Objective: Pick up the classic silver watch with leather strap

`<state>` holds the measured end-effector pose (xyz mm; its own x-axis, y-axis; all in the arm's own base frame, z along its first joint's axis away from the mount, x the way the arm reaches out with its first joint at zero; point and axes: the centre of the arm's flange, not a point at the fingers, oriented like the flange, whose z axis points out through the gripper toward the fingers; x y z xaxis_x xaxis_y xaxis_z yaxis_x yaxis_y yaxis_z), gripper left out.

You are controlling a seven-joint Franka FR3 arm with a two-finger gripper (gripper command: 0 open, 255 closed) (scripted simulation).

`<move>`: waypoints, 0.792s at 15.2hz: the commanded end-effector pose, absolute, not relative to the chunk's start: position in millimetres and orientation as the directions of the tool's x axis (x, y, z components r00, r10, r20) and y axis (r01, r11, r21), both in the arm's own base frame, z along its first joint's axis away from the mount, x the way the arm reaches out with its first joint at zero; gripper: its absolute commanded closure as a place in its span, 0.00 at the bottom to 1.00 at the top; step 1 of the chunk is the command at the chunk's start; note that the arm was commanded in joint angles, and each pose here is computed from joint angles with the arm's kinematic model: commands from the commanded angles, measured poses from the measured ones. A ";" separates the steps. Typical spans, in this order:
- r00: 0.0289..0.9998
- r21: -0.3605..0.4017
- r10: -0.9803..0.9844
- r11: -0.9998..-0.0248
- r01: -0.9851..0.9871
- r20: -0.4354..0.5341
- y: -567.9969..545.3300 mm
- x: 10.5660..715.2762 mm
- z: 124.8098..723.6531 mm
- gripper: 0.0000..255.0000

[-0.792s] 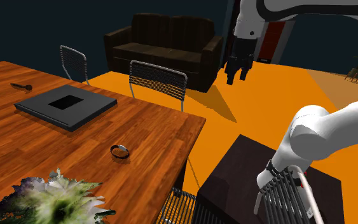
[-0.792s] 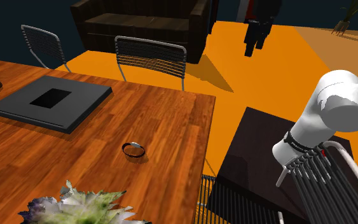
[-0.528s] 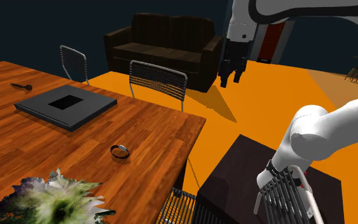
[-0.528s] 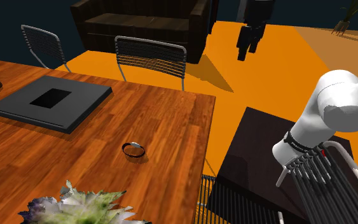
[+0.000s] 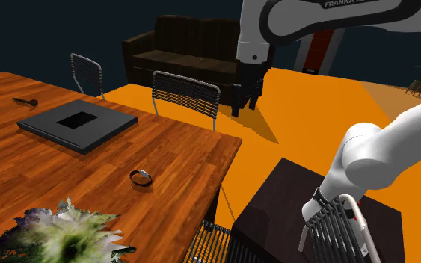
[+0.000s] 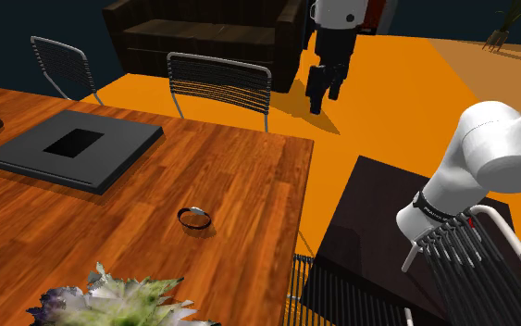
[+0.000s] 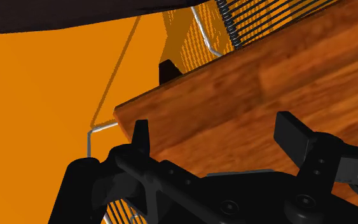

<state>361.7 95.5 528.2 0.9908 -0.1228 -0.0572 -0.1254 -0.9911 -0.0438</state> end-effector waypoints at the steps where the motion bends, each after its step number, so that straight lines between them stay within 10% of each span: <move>1: 0.992 -0.048 -0.110 -0.992 -0.113 -0.058 115.3 372.5 520.1 0.00; 12: 0.997 -0.069 -0.042 -0.997 -0.046 -0.067 236.5 433.4 472.6 0.00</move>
<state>429.0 222.9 478.6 0.9967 -0.0479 -0.0662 -0.0523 -0.9964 -0.0660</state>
